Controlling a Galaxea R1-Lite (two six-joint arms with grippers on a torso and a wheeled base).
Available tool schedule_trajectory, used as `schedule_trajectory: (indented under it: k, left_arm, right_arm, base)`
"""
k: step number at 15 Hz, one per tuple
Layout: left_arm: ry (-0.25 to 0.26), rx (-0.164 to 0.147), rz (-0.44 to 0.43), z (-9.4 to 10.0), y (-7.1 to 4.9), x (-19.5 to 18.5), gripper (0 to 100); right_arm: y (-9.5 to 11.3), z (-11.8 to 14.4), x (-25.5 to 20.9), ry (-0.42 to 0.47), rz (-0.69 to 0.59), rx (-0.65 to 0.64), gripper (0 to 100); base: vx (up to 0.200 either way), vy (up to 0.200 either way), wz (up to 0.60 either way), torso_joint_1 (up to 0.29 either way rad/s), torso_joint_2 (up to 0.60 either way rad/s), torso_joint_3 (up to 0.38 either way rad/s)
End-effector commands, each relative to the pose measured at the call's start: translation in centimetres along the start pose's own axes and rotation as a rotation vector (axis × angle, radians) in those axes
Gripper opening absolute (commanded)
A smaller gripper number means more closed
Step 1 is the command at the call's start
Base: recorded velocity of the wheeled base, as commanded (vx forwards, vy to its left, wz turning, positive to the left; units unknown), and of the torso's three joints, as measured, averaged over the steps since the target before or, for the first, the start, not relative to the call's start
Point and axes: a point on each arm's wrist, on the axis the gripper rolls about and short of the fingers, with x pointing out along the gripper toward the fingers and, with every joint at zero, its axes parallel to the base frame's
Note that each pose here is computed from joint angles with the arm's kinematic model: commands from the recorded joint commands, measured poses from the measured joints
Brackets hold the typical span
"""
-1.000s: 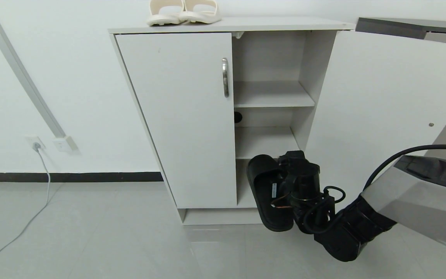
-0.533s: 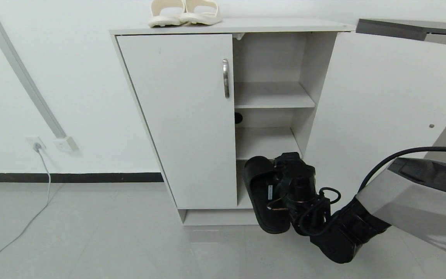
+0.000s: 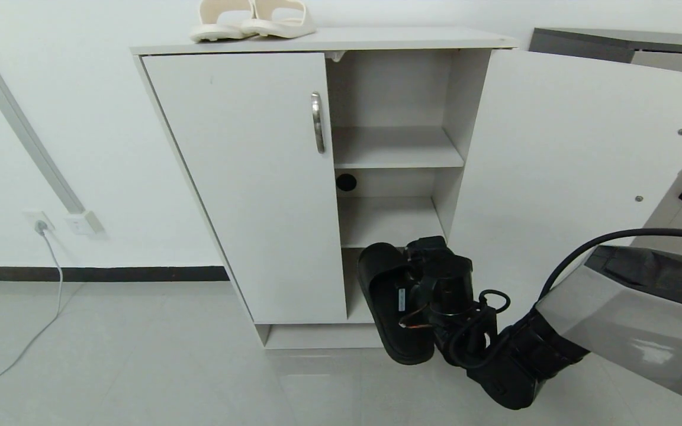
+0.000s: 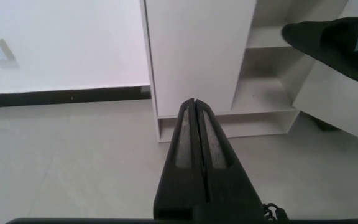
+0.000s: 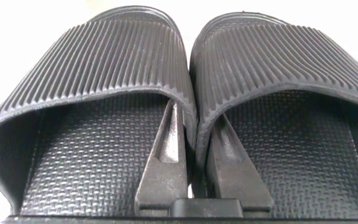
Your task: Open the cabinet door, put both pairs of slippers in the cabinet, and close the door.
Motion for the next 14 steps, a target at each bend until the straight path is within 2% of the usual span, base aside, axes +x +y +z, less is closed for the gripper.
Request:
schedule_trajectory:
  k: [1,8,14]
  left_arm:
    - [0.003,-0.001,-0.001,0.0,0.0,0.0,0]
    - [0.003,0.001,-0.001,0.0,0.0,0.0,0]
    - [0.003,0.001,-0.001,0.0,0.0,0.0,0]
  right_arm:
    - [0.4,0.1,0.1,-0.004,0.009,0.002,0]
    - [1.2,-0.7,1.1,-0.005,0.012,-0.007,0]
    - [1.8,-0.7,1.9,-0.010,0.014,-0.011,0]
  base:
    - [0.000,0.000,0.00,0.000,0.00,0.000]
    - [0.000,0.000,0.00,0.000,0.00,0.000]
    - [0.000,0.000,0.00,0.002,0.00,-0.171]
